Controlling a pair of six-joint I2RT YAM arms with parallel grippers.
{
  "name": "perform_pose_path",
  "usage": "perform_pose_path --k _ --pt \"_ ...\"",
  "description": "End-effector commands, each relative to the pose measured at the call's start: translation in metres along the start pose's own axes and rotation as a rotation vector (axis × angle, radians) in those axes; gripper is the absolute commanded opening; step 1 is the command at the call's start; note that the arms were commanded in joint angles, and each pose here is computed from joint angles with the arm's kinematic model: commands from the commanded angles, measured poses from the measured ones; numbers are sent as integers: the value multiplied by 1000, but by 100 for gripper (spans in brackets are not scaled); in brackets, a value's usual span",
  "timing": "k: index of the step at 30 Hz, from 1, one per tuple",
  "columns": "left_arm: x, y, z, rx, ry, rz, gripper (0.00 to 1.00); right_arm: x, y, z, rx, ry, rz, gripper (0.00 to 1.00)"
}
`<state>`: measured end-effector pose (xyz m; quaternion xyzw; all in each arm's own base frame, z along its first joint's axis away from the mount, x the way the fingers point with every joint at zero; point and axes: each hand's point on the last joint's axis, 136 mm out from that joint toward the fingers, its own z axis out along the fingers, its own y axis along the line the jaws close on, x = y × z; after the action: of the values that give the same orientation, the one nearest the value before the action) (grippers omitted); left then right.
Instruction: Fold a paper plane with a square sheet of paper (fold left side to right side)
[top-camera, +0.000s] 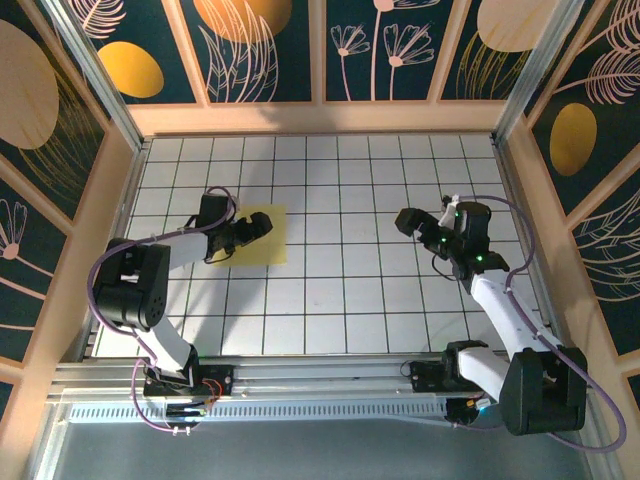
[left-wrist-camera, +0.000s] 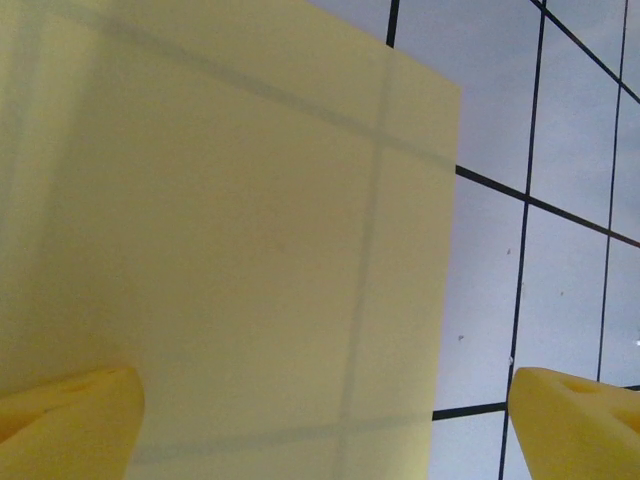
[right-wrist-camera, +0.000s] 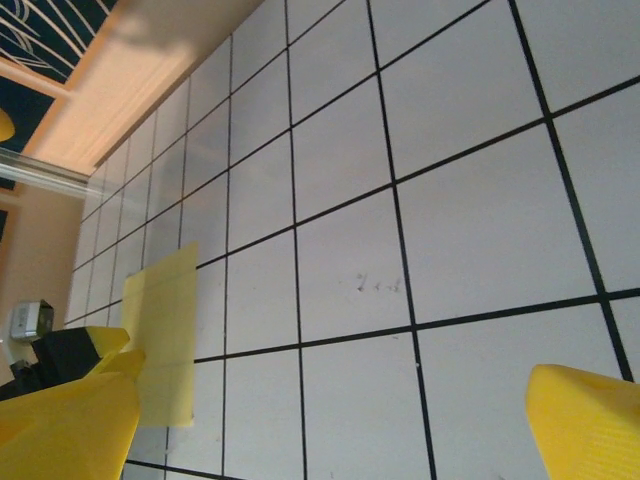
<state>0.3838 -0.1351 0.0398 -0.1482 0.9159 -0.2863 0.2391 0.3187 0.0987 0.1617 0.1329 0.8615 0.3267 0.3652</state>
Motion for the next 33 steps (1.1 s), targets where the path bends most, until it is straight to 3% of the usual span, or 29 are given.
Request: perform_pose_path --k 1,16,33 --pt "10 10 13 -29 47 -35 94 -5 -1 -2 34 -16 -33 99" --pt "79 21 13 -44 167 -130 91 -4 -5 -12 75 -33 -53 99" --pt "184 -45 28 33 292 -193 93 0 -8 -14 92 -33 -46 99"
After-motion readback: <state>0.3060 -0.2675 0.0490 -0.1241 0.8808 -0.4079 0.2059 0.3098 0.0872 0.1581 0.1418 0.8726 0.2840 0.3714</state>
